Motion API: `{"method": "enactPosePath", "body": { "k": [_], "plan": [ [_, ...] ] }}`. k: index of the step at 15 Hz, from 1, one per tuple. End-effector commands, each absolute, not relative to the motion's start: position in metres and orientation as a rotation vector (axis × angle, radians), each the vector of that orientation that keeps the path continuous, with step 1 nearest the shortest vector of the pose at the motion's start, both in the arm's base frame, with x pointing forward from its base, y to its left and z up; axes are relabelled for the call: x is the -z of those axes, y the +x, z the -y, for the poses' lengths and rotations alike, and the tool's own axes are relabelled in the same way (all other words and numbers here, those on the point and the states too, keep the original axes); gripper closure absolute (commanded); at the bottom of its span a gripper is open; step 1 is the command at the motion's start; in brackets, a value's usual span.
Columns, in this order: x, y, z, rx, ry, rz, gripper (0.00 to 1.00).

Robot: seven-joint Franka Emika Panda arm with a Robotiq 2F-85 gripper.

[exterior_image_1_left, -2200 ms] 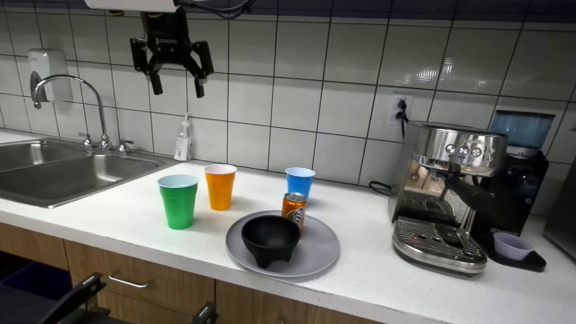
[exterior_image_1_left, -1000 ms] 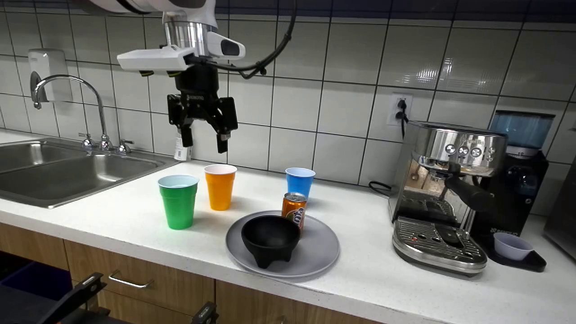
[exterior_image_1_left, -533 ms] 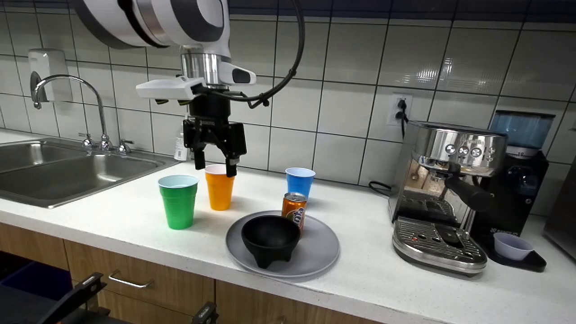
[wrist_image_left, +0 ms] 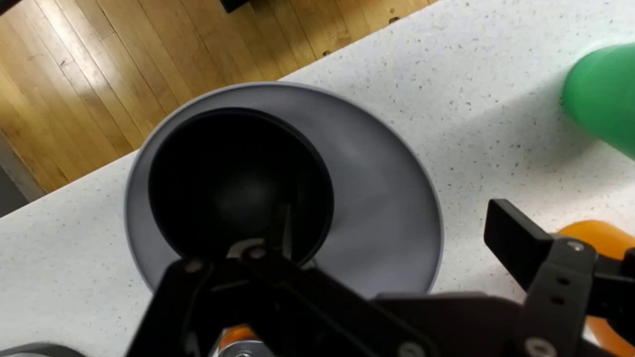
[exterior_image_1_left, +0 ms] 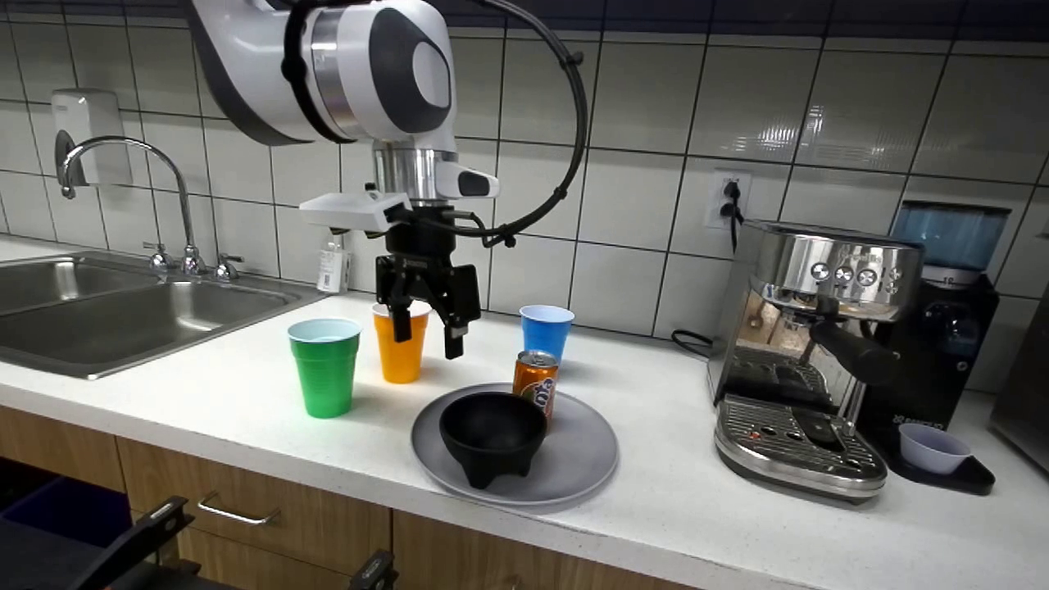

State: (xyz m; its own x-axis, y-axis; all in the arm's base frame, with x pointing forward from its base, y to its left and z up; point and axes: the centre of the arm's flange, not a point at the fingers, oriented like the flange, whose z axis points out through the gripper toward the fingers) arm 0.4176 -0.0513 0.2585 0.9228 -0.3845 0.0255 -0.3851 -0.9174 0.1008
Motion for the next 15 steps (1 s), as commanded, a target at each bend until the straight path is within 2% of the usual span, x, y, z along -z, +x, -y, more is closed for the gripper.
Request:
{"method": "enactPosePath", "body": {
  "k": [1, 15],
  "plan": [
    [-0.236, 0.442, 0.065, 0.0, 2.947, 0.662, 0.0],
    [-0.178, 0.455, 0.085, 0.127, 2.889, 0.767, 0.0]
  ]
}}
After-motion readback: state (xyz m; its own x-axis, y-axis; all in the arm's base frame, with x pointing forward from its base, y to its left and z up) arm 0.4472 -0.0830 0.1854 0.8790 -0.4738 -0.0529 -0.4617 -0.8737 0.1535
